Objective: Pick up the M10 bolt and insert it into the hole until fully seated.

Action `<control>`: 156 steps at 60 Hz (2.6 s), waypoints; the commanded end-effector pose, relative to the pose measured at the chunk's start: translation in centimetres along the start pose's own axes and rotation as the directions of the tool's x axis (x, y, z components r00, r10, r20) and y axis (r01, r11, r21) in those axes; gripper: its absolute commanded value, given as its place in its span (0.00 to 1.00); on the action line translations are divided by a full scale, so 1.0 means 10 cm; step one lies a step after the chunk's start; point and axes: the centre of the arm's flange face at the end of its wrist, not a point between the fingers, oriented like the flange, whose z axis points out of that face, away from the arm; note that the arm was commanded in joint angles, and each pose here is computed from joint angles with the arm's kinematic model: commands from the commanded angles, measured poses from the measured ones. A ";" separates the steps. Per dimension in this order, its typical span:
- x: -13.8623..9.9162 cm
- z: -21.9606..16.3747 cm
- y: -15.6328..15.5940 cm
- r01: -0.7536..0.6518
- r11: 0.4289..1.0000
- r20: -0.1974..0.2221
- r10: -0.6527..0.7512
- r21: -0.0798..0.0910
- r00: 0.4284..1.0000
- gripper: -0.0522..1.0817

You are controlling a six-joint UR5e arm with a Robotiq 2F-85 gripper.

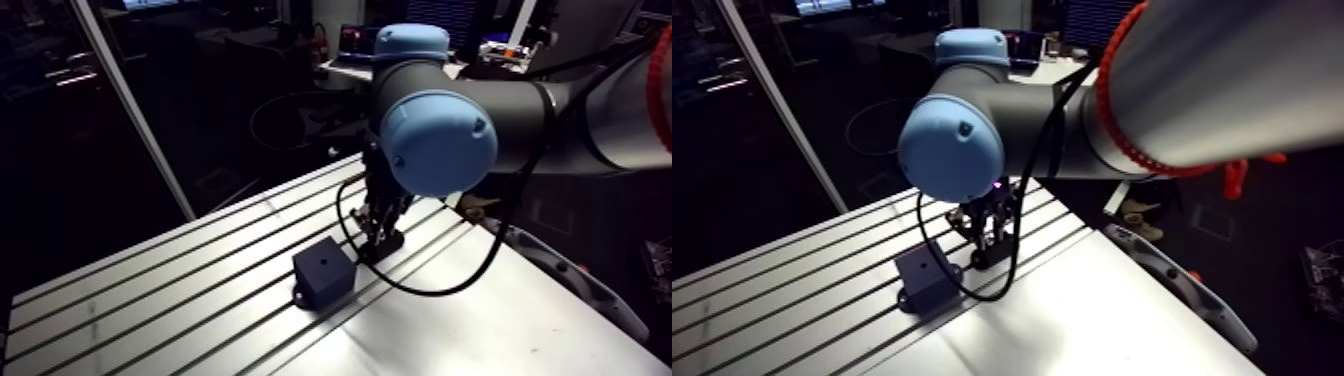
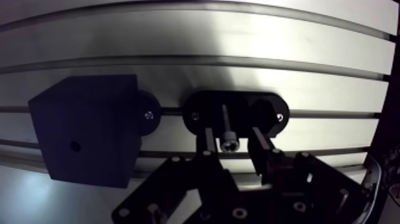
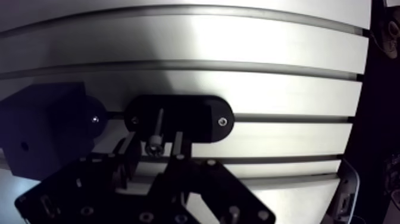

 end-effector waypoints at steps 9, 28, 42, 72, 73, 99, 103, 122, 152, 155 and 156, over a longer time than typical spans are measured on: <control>-0.01 -0.01 0.00 0.001 1.000 -0.002 -0.001 -0.002 1.000 0.59; 0.00 -0.01 -0.01 0.003 1.000 -0.001 -0.003 -0.001 1.000 0.62; -0.01 0.00 -0.01 0.003 1.000 0.001 -0.003 0.000 1.000 0.63; -0.01 -0.02 -0.02 -0.001 1.000 -0.003 0.001 -0.003 1.000 0.66; -0.01 -0.02 -0.02 -0.002 1.000 -0.004 0.002 -0.004 1.000 0.66; -0.01 -0.02 -0.03 -0.002 1.000 -0.001 0.002 -0.003 1.000 0.69; 0.00 -0.02 -0.03 -0.002 1.000 -0.001 0.002 -0.003 1.000 0.70; 0.00 -0.02 -0.03 -0.002 1.000 -0.002 0.002 -0.004 1.000 0.80; 0.04 -0.30 0.01 -0.004 1.000 -0.036 0.003 -0.018 0.999 0.97; 0.05 -0.33 0.01 -0.003 1.000 -0.036 0.002 -0.016 0.999 0.97; 0.05 -0.36 0.01 -0.002 1.000 -0.037 0.002 -0.017 0.999 0.98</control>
